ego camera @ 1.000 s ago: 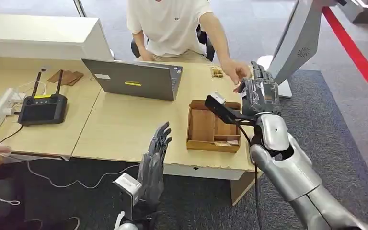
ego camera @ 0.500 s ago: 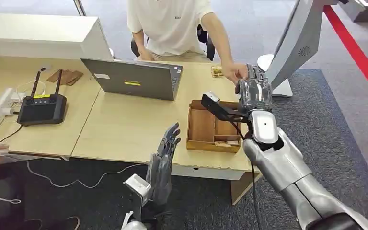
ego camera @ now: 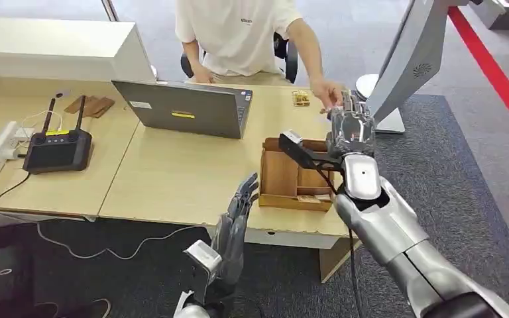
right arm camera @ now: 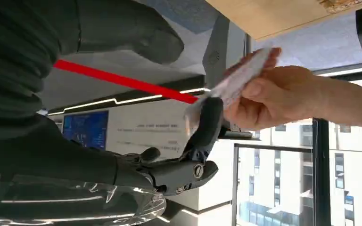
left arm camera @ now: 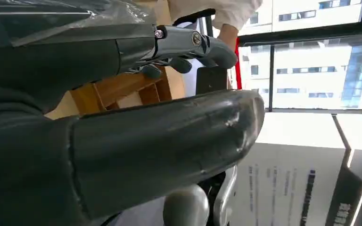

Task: Pass the card to the sensor for recognition and then transmit it.

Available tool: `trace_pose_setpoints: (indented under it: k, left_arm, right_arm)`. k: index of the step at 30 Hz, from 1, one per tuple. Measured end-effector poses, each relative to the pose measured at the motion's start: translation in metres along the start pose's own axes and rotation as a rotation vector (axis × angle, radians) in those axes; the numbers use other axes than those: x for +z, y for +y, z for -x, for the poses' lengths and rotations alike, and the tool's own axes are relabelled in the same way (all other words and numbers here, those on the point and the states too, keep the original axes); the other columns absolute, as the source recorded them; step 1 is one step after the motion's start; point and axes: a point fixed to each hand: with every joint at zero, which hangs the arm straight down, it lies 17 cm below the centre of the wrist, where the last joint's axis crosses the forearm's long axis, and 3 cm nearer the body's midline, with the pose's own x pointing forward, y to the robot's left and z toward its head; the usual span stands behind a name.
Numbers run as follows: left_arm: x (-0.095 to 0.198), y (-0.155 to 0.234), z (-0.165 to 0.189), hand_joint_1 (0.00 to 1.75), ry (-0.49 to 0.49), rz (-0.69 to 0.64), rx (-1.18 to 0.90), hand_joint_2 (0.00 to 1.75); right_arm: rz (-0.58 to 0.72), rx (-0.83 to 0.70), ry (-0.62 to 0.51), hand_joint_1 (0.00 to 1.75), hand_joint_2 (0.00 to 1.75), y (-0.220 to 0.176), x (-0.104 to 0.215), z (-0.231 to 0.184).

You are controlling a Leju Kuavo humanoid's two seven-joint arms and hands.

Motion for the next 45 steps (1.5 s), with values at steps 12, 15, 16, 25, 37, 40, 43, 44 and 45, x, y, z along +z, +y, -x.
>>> trace_pose_setpoints:
  k: [12,15,16,25,37,40,43,44,45]
  left_arm:
    - [0.000,-0.002,0.002,0.00,-0.010,0.009,-0.032,0.00]
    - [0.000,-0.001,0.001,0.00,-0.023,0.008,-0.053,0.00]
    - [0.000,0.000,0.000,0.00,-0.030,0.007,-0.066,0.00]
    - [0.005,0.033,-0.017,0.00,-0.106,-0.090,-0.146,0.00]
    - [0.044,0.113,-0.060,0.00,-0.159,-0.353,-0.195,0.00]
    - [0.052,0.126,-0.069,0.00,-0.160,-0.394,-0.212,0.00]
    - [0.056,0.134,-0.078,0.00,-0.168,-0.421,-0.217,0.00]
    - [0.057,0.137,-0.081,0.00,-0.171,-0.430,-0.218,0.00]
    - [0.059,0.140,-0.084,0.00,-0.175,-0.439,-0.219,0.00]
  right_arm:
    - [0.077,-0.269,-0.032,0.00,1.75,-0.013,0.008,-0.009]
    - [0.093,-0.430,-0.045,0.00,1.75,-0.019,0.015,-0.013]
    - [0.093,-0.496,-0.052,0.00,1.75,-0.021,0.018,-0.015]
    - [0.019,-1.084,-0.020,0.00,0.00,-0.007,0.063,-0.012]
    - [-0.078,-1.326,0.055,0.00,1.75,0.038,0.127,0.030]
    - [-0.083,-1.159,-0.025,0.00,1.75,0.035,0.135,0.022]
    - [-0.082,-1.065,-0.077,0.00,1.75,0.031,0.140,0.014]
    - [-0.085,-1.061,-0.085,0.00,1.75,0.031,0.141,0.012]
    - [-0.086,-1.051,-0.094,0.00,1.75,0.030,0.142,0.011]
